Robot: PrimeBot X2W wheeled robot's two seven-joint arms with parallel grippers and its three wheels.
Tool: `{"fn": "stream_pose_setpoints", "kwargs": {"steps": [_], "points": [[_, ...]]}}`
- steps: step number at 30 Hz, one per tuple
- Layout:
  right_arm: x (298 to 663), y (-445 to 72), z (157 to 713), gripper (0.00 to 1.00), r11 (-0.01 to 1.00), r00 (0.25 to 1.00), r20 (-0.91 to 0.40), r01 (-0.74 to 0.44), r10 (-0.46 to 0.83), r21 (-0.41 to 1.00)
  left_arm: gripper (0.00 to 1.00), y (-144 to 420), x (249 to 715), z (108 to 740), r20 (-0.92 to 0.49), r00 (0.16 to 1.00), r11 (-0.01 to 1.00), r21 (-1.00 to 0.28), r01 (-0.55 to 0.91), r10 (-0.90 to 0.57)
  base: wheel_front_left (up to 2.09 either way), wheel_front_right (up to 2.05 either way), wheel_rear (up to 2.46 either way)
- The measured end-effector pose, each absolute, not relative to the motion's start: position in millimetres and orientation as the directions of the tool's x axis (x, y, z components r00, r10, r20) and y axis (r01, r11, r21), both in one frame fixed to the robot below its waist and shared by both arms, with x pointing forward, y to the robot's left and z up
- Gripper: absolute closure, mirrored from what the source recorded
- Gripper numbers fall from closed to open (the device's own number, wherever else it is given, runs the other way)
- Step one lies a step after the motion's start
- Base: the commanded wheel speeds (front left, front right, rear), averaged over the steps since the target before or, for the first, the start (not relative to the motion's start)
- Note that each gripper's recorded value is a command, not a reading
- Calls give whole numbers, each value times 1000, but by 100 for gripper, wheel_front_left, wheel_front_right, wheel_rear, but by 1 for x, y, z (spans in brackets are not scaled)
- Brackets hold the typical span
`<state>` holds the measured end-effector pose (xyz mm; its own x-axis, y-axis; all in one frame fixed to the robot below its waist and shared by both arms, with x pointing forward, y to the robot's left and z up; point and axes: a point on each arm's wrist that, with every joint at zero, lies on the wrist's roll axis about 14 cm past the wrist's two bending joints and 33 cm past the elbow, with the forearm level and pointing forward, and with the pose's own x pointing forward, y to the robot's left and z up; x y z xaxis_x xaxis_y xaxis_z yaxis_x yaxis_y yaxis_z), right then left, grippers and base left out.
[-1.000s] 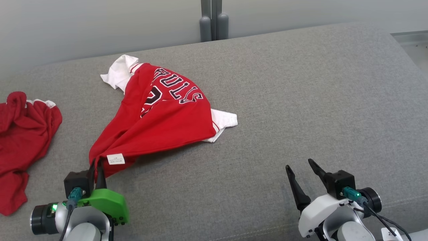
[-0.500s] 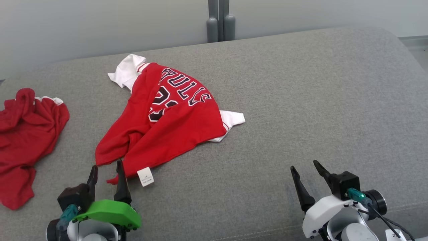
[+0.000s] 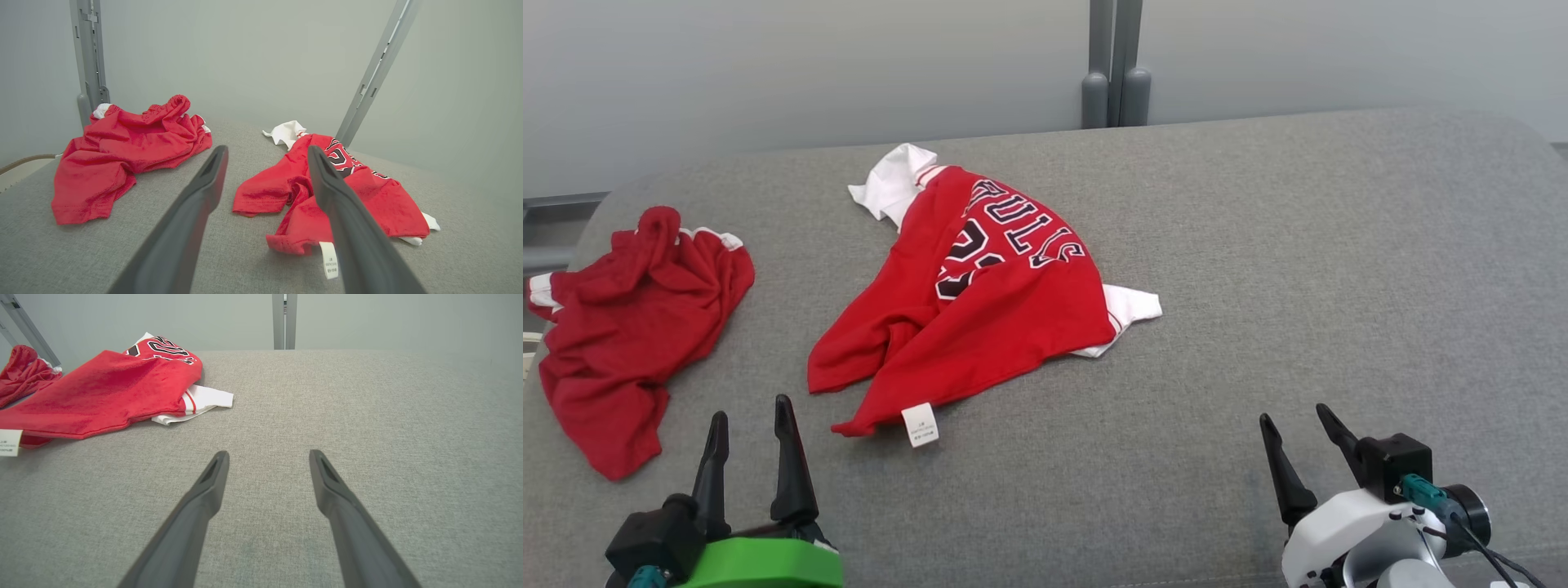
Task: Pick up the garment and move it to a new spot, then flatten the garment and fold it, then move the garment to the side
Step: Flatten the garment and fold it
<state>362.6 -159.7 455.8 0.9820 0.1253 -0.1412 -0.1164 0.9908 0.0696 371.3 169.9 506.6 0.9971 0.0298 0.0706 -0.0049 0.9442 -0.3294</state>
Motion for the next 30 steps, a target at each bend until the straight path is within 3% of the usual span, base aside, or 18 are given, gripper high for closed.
{"fn": "stream_pose_setpoints", "kwargs": {"steps": [9, 17, 24, 30], "points": [[364, -153, 468, 0, 988, 987, -67, -140, 145, 66, 0, 167, 339, 496, 61, 997, 967, -247, 59, -45, 0, 0, 0], [364, -145, 470, 0, 985, 984, -45, -168, 170, 49, 0, 185, 321, 483, 21, 1000, 976, -218, 8, -3, 0, 0, 0], [370, -140, 463, 0, 982, 979, -87, -181, 185, 49, 0, 186, 319, 479, 10, 1000, 977, -215, 3, 0, 0, 0, 0], [401, -143, 464, 0, 985, 974, -143, -171, 173, 25, 0, 178, 324, 475, -5, 1000, 975, -221, 25, -27, 0, 0, 0]]}}
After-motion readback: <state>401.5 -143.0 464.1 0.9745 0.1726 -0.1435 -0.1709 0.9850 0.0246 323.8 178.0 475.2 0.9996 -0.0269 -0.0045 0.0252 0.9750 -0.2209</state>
